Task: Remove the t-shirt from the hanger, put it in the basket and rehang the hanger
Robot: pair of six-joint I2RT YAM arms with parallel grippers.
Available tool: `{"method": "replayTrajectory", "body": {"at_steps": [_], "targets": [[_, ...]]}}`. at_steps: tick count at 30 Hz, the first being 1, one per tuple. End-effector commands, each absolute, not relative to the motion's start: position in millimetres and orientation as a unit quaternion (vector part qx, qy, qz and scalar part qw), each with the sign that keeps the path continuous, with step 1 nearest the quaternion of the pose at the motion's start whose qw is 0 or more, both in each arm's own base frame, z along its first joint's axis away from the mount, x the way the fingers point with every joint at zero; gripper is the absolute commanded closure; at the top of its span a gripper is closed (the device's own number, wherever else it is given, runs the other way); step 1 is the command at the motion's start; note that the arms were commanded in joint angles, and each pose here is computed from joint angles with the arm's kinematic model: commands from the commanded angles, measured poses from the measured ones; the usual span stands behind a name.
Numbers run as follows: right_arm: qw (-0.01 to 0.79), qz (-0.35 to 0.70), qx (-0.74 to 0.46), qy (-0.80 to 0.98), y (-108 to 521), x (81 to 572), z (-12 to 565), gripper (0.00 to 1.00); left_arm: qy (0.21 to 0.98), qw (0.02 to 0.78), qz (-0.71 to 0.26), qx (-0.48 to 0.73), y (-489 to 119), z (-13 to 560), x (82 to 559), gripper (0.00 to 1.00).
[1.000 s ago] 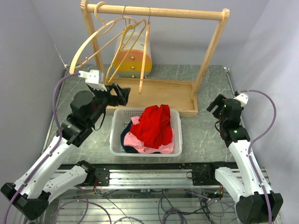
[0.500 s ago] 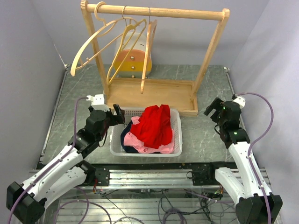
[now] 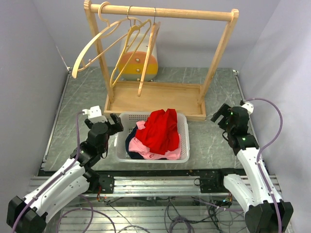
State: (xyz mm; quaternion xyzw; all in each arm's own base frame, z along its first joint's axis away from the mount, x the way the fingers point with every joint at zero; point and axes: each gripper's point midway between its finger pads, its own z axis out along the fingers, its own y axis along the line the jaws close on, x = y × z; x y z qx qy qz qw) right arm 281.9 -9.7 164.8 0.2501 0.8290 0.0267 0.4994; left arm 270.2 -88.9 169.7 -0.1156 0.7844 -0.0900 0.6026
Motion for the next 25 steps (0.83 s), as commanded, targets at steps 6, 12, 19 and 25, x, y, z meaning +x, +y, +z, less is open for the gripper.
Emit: {"method": "replayTrajectory", "body": {"at_steps": [6, 12, 19, 25], "targets": [[0.493, 0.038, 0.231, 0.838, -4, 284, 164, 0.13, 0.751, 0.627, -0.103, -0.179, -65, 174, 282, 0.0], [0.488, 0.038, 0.232, 0.841, -4, 282, 157, 0.13, 0.755, 0.623, -0.095, -0.181, -61, 169, 282, 0.0], [0.488, 0.031, 0.236, 0.84, -7, 278, 158, 0.13, 0.755, 0.622, -0.095, -0.185, -60, 167, 281, 0.0], [0.483, 0.026, 0.239, 0.842, -8, 277, 154, 0.14, 0.756, 0.621, -0.095, -0.185, -61, 169, 281, 0.0]]}}
